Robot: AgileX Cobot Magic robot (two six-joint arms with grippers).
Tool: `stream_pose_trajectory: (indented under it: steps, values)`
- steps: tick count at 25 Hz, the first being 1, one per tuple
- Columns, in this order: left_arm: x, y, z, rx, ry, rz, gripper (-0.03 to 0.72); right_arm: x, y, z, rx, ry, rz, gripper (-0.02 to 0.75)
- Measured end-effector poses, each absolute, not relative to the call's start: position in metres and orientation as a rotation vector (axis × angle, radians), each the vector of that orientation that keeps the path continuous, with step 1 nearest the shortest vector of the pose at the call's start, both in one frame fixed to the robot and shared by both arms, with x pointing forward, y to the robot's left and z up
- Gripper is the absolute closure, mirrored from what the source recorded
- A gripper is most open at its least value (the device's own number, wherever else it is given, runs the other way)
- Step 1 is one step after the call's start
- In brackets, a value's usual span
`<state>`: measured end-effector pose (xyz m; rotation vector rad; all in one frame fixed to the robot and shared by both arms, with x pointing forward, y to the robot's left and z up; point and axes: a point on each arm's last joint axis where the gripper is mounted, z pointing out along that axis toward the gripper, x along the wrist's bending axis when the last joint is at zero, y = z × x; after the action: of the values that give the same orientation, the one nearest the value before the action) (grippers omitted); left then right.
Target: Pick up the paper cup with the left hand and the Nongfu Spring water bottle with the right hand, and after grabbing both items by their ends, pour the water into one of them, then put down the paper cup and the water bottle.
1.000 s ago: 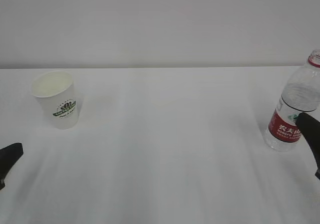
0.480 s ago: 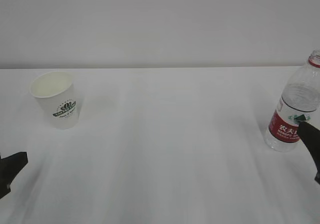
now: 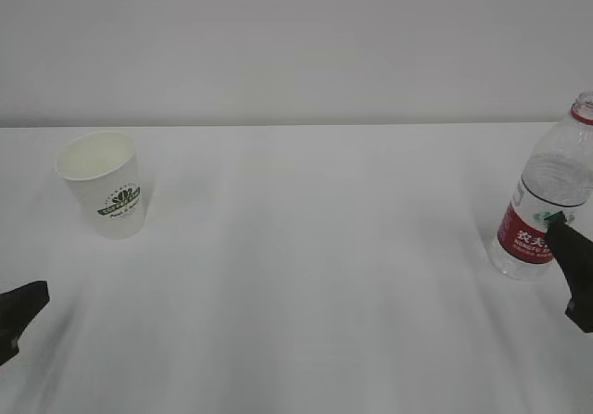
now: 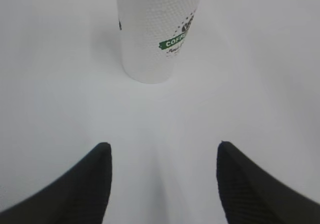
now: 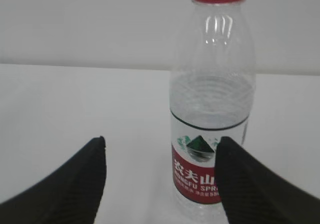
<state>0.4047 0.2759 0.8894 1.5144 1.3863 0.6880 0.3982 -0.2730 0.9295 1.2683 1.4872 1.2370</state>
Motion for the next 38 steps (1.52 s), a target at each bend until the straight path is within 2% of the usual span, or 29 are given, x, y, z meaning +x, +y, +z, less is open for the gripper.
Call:
stream_pose_trajectory:
  steps: [6, 20, 22, 26, 28, 32, 38]
  values:
    - [0.405, 0.277, 0.89, 1.506, 1.391, 0.695, 0.21, 0.402, -0.276, 0.912, 1.35, 1.522, 1.157, 0.246]
    - [0.407, 0.279, 0.89, 1.488, 1.412, 0.711, 0.204, 0.403, -0.28, 0.912, 1.356, 1.5, 1.116, 0.258]
    - [0.407, 0.279, 0.89, 1.488, 1.412, 0.711, 0.167, 0.403, -0.28, 0.912, 1.357, 1.498, 1.118, 0.259]
    - [0.406, 0.278, 0.89, 1.494, 1.404, 0.705, 0.04, 0.403, -0.279, 0.912, 1.354, 1.502, 1.12, 0.258]
    - [0.406, 0.277, 0.89, 1.496, 1.4, 0.703, 0.014, 0.403, -0.277, 0.912, 1.336, 1.523, 1.134, 0.238]
    - [0.406, 0.277, 0.89, 1.5, 1.397, 0.699, 0.003, 0.402, -0.274, 0.912, 1.306, 1.559, 1.154, 0.141]
    - [0.406, 0.277, 0.89, 1.502, 1.395, 0.698, 0.004, 0.402, -0.274, 0.912, 1.304, 1.558, 1.155, 0.116]
